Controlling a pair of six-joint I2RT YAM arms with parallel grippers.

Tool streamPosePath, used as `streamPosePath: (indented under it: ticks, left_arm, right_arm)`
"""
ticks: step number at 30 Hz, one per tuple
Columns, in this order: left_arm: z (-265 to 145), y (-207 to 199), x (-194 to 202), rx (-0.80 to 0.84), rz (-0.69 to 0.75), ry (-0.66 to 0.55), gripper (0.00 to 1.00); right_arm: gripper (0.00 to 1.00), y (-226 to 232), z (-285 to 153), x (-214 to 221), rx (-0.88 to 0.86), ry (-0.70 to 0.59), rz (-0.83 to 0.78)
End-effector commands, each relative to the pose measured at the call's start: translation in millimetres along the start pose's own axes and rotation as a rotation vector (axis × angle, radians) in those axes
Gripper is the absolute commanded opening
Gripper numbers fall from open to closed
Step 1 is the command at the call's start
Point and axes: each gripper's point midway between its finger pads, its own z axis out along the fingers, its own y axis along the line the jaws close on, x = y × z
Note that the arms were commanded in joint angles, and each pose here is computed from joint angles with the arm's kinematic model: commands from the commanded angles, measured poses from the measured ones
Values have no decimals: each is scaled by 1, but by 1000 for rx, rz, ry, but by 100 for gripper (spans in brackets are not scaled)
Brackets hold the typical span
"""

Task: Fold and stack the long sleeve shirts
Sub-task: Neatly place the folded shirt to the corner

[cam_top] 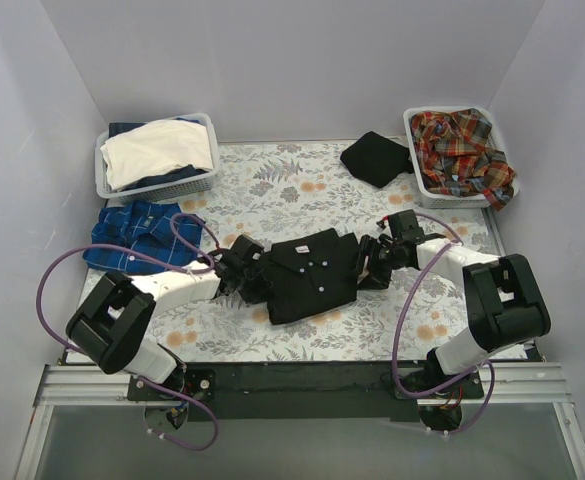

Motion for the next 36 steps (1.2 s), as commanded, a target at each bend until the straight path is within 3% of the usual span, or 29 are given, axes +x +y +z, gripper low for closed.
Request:
streamPosePath:
  ticks: [1,4,6,12,15,18,21,26,31,35,36]
  left_arm:
    - [-28,-5,-36,-124,143,-135,0]
    - [-50,-41,-52,-68,258,-165,0]
    - [-73,-85,-65,24,310,-186,0]
    - [-114,-184,-59,336,335,-110,0]
    - [-139,-206,-68,431,309,-146,0]
    - [-173,-212,-88,566,230,-183,0]
    - [-184,-201,-90,682,174,-118,0]
    - [-182,-201,-86,719,137,-56,0]
    - [-181,-193,-100,700,65,-87,0]
    - [-175,-172,-101,662,22,-92,0]
    - [-174,-167,-101,650,18,-99,0]
  right_arm:
    - [68,5,-19,-14,66,-63,-74]
    - [72,0,-36,-31,164,-141,-131]
    - [72,-2,-47,-42,213,-185,-147]
    - [72,0,-75,-60,262,-302,-145]
    - [72,2,-89,-69,276,-371,-139]
    - [72,5,-96,-72,276,-399,-144]
    - [71,4,-92,-68,267,-375,-143]
    - [70,11,-70,-50,175,-240,-191]
    - [64,30,-44,-26,130,-135,-324]
    - [48,68,-8,7,67,-67,-448]
    - [36,72,3,12,64,-48,-461]
